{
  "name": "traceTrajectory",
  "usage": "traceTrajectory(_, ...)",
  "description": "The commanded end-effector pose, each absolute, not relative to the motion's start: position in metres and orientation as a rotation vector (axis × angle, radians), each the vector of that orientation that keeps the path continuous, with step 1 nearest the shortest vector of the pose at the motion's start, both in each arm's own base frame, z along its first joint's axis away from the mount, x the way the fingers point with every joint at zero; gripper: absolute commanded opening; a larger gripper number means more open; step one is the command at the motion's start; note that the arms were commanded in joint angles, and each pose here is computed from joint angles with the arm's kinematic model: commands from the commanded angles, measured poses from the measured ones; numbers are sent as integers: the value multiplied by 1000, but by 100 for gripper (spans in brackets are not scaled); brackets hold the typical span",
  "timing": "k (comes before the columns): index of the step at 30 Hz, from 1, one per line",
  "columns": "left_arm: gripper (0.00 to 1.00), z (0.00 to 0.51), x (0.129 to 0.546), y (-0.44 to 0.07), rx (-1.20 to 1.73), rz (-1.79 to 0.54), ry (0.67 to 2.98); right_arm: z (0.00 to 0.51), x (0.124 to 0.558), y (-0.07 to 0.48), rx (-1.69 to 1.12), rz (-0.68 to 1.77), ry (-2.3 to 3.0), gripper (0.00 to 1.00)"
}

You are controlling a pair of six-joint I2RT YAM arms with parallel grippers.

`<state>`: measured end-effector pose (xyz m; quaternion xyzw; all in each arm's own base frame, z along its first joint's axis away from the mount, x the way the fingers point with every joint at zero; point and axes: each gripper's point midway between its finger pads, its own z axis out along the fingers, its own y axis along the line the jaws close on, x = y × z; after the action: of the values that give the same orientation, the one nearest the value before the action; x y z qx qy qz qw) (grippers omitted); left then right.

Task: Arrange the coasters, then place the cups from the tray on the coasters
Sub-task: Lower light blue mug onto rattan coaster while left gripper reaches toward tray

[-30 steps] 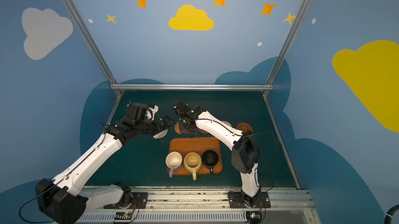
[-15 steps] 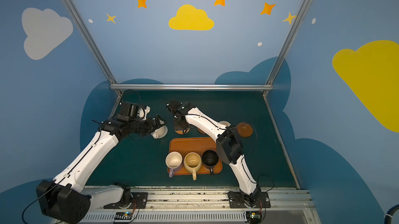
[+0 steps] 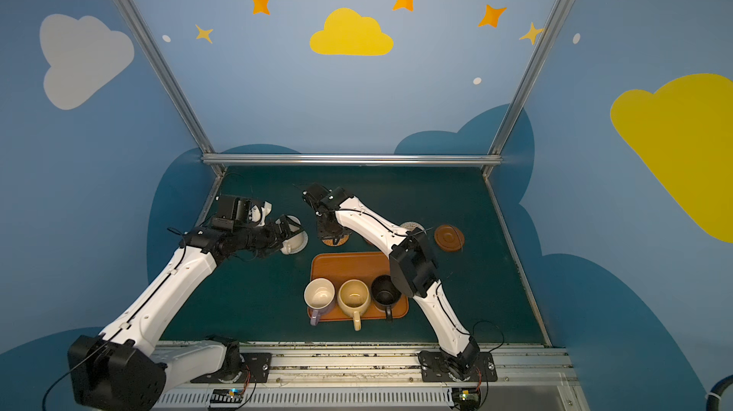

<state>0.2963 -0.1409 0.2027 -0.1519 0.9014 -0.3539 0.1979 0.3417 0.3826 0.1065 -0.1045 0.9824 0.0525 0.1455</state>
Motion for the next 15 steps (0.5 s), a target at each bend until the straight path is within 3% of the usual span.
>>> traceTrajectory(1, 99, 207, 293, -140, -422, -1004, 2498, 118, 352, 386, -272, 151, 2778, 0)
traceTrajectory(15, 99, 200, 290, -140, -438, -1011, 2506, 91, 334, 384, -297, 106, 2827, 0)
